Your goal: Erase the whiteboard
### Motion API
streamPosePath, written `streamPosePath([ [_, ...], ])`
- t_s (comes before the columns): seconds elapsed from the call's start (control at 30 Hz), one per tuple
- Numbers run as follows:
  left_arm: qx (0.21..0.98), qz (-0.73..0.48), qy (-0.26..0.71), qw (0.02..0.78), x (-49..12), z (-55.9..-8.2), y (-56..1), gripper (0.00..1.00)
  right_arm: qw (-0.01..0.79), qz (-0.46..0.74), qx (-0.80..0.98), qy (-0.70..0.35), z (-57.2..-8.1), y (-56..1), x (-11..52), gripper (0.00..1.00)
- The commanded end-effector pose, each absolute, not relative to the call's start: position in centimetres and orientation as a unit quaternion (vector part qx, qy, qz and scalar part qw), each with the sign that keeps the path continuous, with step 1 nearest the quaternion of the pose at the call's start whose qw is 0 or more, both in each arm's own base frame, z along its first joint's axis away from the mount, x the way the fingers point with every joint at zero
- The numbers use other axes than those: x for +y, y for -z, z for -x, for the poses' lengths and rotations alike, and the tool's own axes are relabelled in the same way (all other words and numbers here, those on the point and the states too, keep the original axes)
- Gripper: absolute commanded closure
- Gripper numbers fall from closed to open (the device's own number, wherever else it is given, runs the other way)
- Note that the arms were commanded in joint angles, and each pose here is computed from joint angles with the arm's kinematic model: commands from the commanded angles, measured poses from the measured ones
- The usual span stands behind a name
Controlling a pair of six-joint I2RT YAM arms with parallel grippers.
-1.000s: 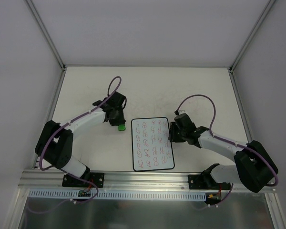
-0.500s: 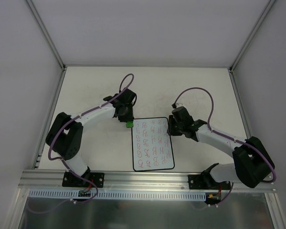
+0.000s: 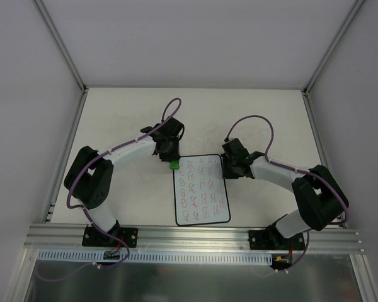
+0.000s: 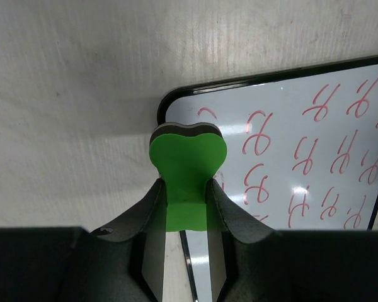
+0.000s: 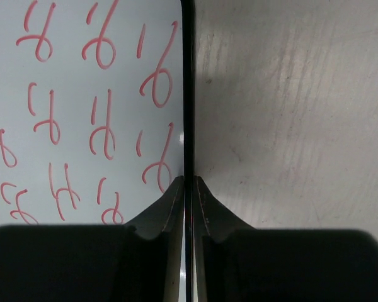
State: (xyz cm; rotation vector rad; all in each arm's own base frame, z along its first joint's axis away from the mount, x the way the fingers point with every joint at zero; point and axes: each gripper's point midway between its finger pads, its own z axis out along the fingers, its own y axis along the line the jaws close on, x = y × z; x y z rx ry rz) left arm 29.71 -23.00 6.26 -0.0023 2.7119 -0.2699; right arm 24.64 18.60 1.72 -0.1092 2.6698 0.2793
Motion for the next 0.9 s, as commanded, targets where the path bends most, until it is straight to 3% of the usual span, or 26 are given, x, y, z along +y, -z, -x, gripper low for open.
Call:
streamPosePath([
  [0.0,0.972,-0.009,0.103,0.213,-24.0,-30.4,-6.8,0.96,0.182,0.038,0.978,-0.091,-23.3,-0.9,18.2,0.89],
  [0.23,0.978,-0.005,0.09,0.186,-24.1,-30.3,-4.6,0.96,0.161,0.037,0.982,-0.089,-22.0,-0.4,17.7,1.0],
  [0.5,0.983,-0.01,0.068,0.17,-23.9,-30.4,-2.5,0.97,0.159,0.039,0.982,-0.094,-21.5,-0.4,17.6,1.0],
  [0.87,0.993,-0.039,0.065,0.094,-25.8,-26.4,1.4,1.0,0.163,0.04,0.981,-0.096,-21.6,-0.5,17.6,1.0],
])
